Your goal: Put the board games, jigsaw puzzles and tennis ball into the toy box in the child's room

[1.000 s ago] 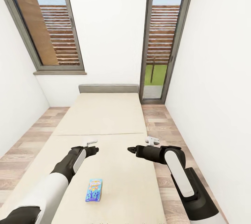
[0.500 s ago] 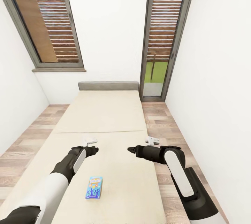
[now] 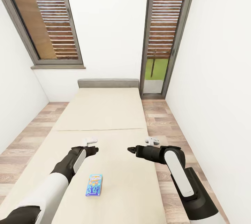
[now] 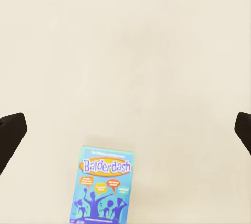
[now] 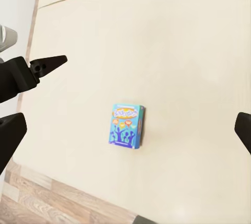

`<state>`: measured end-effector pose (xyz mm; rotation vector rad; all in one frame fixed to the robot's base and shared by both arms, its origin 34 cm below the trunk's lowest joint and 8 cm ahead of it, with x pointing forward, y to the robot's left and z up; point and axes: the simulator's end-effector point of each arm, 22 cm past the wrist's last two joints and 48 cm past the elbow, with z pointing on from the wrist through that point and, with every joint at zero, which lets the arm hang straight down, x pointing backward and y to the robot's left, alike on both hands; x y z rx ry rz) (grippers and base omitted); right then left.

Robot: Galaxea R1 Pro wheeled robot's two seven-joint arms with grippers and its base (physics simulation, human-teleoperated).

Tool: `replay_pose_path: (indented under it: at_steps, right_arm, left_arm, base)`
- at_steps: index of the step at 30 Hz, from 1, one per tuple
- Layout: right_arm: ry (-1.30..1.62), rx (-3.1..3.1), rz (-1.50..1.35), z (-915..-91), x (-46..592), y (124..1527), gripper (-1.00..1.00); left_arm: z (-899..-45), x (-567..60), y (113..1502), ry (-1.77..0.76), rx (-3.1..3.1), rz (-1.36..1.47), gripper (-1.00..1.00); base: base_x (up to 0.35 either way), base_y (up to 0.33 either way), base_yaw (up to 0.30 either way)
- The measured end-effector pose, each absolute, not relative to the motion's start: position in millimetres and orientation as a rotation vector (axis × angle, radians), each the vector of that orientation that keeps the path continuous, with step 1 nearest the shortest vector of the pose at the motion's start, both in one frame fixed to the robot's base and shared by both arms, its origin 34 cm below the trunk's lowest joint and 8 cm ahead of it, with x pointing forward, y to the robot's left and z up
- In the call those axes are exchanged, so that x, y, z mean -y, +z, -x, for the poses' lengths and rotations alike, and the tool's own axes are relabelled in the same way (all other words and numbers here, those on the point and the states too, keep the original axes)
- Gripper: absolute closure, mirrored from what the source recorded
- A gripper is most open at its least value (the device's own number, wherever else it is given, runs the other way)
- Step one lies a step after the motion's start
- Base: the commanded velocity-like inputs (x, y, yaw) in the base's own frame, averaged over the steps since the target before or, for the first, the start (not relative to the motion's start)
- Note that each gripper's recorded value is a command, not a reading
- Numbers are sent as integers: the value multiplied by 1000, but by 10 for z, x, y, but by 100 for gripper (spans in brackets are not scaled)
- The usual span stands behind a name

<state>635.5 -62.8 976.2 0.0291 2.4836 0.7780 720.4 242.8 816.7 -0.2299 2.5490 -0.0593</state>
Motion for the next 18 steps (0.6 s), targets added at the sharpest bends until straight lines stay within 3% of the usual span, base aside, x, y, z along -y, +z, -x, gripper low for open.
replay_pose_path:
  at_steps: [18]
  right_arm:
    - [783, -2511, -42, -6346, 630, 9606, -100]
  left_arm:
    - [-7152, -2428, 7992, -56, -2576, 233, -100]
  base:
    - [0, 0, 0]
